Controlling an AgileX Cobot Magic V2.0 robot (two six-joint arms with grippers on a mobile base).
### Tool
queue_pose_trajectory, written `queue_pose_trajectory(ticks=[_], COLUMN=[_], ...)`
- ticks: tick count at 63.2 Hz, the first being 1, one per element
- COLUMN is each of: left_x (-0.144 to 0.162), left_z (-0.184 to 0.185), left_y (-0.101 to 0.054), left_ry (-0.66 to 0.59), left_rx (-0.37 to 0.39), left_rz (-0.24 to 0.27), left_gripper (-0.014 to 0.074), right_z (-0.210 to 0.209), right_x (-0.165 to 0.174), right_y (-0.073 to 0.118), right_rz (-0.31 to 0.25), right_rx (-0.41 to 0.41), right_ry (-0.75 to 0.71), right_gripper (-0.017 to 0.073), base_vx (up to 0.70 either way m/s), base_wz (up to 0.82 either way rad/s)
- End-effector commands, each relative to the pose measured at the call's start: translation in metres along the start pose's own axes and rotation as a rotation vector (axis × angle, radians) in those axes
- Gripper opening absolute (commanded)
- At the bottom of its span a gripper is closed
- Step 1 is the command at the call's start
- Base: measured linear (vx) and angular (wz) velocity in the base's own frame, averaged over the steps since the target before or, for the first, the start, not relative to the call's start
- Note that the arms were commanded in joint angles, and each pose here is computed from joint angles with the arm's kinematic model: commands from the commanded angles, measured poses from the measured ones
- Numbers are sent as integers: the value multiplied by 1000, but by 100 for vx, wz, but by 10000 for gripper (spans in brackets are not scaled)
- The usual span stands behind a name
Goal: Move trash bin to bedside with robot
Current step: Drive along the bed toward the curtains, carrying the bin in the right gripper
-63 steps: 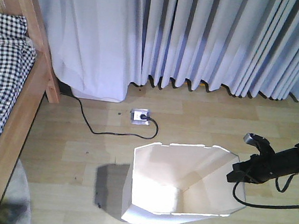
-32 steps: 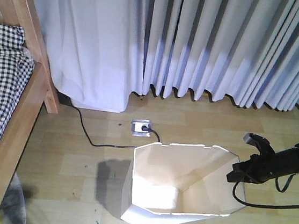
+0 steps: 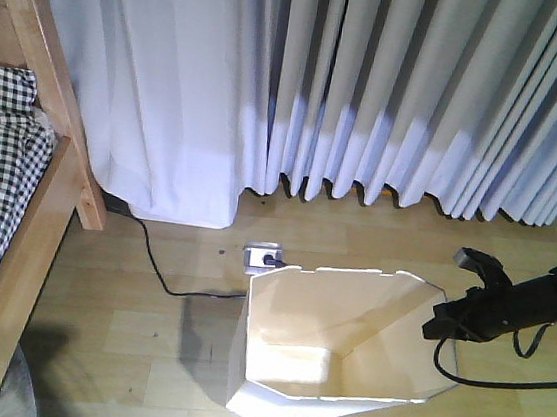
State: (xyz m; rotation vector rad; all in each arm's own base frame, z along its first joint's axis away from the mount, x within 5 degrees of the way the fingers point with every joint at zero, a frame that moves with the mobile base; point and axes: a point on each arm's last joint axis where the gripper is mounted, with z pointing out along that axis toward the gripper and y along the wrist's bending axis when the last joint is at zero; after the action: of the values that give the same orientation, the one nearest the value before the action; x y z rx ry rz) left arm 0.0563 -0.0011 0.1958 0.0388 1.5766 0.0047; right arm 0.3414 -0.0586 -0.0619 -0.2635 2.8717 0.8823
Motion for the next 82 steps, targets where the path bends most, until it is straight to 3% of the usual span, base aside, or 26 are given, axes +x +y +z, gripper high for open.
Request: queue_pose_trajectory(ticks=[1,82], left_x=[-3,-3], left_z=[0,0], left_y=[0,0], left_ry=[-68,-68], left_rx=[1,1], left_rz=[-24,-24], left_gripper=[-6,-6], right_z=[-27,-27], right_x=[-20,-20], right_y=[28,28], right_rz=[-8,-8], right_rx=[-191,-191], right_ry=[-76,-76], right_gripper=[-3,-3], base_vx=[14,7], base_wz=[3,1])
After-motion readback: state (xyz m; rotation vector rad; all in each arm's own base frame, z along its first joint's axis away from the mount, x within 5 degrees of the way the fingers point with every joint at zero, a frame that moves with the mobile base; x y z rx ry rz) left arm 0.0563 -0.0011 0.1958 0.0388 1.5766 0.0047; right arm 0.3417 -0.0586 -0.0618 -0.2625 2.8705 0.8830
